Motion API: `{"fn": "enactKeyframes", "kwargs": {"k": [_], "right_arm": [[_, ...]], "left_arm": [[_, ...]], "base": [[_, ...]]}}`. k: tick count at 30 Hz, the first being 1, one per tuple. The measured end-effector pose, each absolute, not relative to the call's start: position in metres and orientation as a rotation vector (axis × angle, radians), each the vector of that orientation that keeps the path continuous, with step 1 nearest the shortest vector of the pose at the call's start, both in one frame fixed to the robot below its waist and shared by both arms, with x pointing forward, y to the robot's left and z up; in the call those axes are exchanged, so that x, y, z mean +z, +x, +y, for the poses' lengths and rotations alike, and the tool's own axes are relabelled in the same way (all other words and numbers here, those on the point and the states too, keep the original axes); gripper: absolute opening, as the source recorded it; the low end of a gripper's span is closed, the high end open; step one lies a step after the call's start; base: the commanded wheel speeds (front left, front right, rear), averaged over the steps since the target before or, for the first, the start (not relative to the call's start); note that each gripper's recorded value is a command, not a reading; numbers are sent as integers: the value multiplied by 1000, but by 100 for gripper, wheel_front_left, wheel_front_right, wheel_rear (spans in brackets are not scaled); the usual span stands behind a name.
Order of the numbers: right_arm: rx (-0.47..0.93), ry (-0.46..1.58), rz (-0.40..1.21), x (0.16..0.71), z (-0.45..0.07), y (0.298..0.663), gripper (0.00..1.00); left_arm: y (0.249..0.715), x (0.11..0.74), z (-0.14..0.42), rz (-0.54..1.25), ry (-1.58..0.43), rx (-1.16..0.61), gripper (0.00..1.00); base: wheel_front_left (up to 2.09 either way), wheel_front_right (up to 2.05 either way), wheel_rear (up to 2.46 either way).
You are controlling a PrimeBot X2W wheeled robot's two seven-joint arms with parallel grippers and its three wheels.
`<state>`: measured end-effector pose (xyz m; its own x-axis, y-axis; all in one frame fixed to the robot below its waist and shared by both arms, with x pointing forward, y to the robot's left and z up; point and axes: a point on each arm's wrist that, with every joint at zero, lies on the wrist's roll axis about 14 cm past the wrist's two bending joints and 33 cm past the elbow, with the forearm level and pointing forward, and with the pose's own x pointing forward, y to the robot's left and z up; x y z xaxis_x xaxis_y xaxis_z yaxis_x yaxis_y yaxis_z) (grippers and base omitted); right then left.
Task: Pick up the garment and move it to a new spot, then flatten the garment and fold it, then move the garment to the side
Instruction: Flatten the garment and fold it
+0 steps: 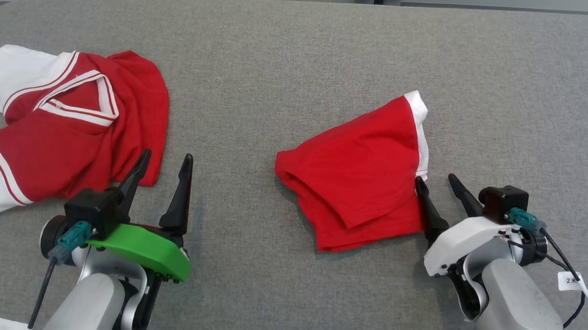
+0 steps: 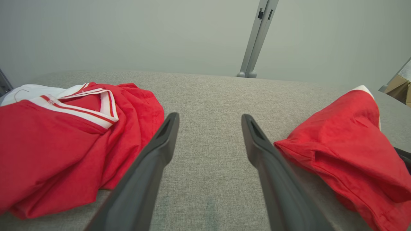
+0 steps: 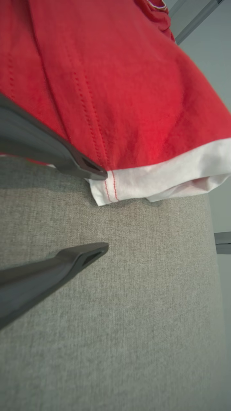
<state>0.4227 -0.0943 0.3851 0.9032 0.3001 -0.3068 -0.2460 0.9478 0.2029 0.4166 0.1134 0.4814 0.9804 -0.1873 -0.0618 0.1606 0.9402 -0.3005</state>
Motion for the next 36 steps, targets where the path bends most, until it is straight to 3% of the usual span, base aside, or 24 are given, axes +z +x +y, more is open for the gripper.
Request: {"fn": "enactKeyframes", "kwargs": {"k": [19, 21, 23, 25, 27, 34, 36], "right_arm": [[355, 169, 361, 382, -71, 427, 99], [359, 172, 360, 383, -70, 429, 94], [369, 171, 371, 379, -67, 429, 74], [377, 173, 375, 378, -64, 430, 46], [381, 175, 373, 379, -62, 432, 34], [375, 186, 375, 379, -65, 434, 7], [365, 181, 365, 381, -70, 437, 13]], "left_arm": [[415, 486, 111, 82, -311, -169, 100], [416, 487, 112, 79, -308, -165, 100], [416, 487, 113, 81, -314, -159, 100], [417, 486, 115, 82, -317, -153, 100], [417, 486, 115, 82, -320, -148, 100], [418, 486, 116, 79, -323, -138, 100], [418, 487, 117, 78, -325, -135, 100]], "base": [[0, 0, 0], [0, 0, 0], [0, 0, 0], [0, 0, 0], [0, 0, 0], [0, 0, 0], [0, 0, 0]]}}
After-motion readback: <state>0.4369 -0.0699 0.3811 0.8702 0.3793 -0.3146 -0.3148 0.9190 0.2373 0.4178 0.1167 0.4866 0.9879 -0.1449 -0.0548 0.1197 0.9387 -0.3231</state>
